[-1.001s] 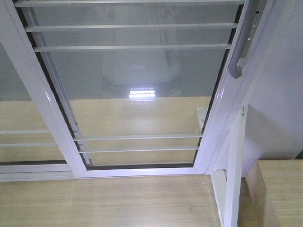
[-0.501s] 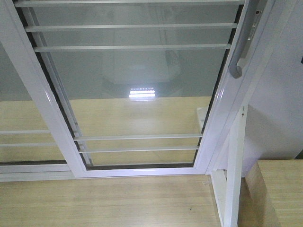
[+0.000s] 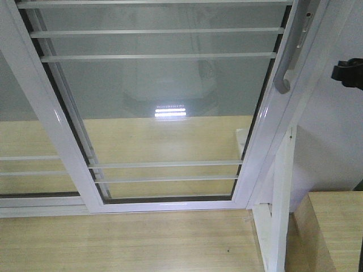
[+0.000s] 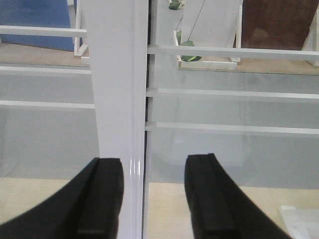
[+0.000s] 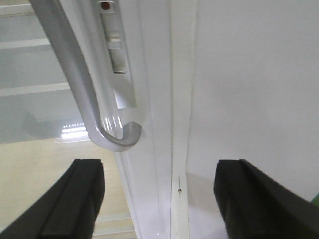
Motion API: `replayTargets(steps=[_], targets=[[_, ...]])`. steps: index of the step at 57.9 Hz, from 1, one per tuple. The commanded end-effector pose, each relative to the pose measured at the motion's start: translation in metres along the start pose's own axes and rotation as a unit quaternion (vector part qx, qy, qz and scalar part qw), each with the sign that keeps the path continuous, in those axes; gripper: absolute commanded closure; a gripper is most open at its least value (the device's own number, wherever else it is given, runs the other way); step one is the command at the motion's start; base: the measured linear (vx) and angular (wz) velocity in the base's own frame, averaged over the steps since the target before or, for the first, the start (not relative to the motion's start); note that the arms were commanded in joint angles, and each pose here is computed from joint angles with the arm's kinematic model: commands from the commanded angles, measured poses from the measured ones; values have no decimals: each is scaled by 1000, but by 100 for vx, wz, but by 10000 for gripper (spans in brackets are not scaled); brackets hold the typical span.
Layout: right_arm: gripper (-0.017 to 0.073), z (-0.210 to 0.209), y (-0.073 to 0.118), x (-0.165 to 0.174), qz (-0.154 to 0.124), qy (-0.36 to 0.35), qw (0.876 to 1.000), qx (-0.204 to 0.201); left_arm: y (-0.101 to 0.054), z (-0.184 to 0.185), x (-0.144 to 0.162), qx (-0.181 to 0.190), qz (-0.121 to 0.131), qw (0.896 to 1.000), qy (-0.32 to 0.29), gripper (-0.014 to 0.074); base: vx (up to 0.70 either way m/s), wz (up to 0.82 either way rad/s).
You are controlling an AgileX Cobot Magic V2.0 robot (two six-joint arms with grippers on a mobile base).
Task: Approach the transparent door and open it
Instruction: 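Reach the right gripper to the silver door handle and close on it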
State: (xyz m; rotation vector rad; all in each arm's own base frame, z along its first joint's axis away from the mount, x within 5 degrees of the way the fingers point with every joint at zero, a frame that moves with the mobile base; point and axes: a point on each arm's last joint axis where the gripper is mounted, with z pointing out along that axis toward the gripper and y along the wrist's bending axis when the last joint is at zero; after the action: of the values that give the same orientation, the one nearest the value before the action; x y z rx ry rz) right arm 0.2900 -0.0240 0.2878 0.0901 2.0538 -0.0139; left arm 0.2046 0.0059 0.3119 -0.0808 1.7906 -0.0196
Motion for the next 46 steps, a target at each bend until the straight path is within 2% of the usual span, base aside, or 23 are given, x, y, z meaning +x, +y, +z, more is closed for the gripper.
replayTargets(steps=[1, 3, 6, 22, 46], targets=[[43, 2, 17, -34, -66, -81, 994, -8, 0, -4, -20, -1, -6, 998, -61, 165, 0, 0], [44, 7, 23, -39, -83, -93, 992, -13, 0, -4, -20, -1, -6, 998, -61, 165, 0, 0], [44, 14, 30, -46, -90, -107, 990, -17, 0, -4, -20, -1, -6, 998, -61, 165, 0, 0], [44, 53, 34, -74, -86, -163, 983, -1, 0, -4, -20, -1, -6, 998, -61, 165, 0, 0], [44, 91, 38, -92, -60, -173, 983, -5, 0, -4, -20, -1, -6, 998, -61, 165, 0, 0]])
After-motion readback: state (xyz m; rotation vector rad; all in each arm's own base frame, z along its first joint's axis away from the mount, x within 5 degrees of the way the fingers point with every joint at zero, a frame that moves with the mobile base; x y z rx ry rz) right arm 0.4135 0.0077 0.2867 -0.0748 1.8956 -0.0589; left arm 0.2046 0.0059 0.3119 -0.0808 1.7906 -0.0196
